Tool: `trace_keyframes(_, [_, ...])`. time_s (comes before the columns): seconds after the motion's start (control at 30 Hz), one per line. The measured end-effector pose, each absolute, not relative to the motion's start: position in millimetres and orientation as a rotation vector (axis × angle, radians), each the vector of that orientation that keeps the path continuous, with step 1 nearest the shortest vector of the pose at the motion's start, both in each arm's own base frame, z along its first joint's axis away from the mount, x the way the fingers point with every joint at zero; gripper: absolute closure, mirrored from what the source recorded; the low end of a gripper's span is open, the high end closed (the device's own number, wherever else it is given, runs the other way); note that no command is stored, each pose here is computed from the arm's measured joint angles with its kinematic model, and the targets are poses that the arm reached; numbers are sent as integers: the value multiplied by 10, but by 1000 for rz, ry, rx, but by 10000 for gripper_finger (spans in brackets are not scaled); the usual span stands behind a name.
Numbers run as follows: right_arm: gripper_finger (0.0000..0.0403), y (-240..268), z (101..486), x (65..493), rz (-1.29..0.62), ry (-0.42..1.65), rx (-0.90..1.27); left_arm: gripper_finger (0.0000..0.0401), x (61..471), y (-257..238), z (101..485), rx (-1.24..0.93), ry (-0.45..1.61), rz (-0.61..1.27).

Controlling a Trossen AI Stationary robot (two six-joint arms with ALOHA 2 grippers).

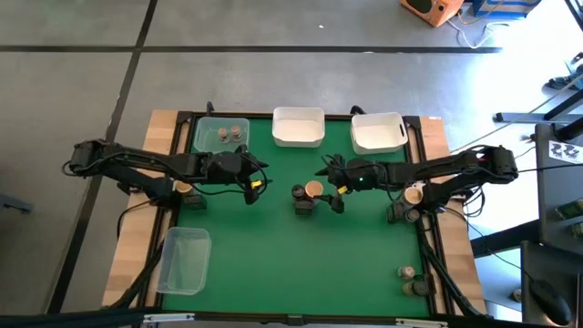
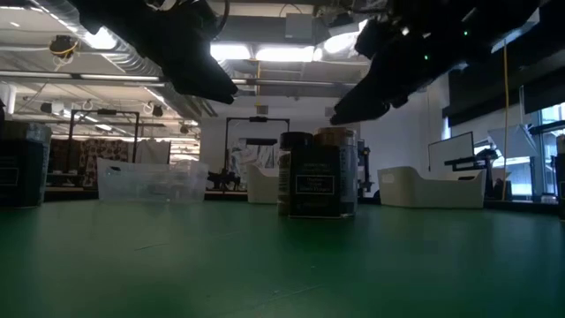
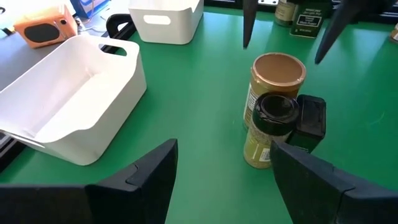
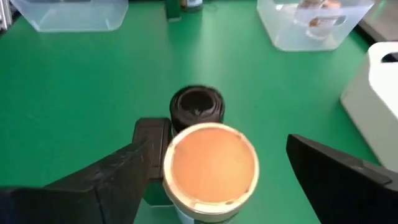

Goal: Sort spices by type
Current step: Put the middle big brown seasoning bottle into the white right bin

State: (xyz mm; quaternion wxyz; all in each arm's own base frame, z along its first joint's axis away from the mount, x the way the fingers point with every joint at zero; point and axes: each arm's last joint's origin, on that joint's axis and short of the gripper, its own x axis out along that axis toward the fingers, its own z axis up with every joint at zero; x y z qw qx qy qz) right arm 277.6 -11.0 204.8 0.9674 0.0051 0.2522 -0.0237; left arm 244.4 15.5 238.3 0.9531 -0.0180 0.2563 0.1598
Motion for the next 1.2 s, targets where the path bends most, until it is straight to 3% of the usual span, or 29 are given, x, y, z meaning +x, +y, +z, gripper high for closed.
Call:
trace_keyframes(0.53, [40, -110, 1744, 2913, -26, 588, 15, 162, 2446, 155, 2386, -37, 518, 325])
trace_keyframes(0.87, [123, -115, 1719, 2948, -37, 569, 9, 162, 2447, 160, 2388, -27, 517, 324])
trace_keyframes(1.2, [115, -129, 1884, 2865, -93, 539, 15, 162, 2447, 160, 2388, 1, 521, 317])
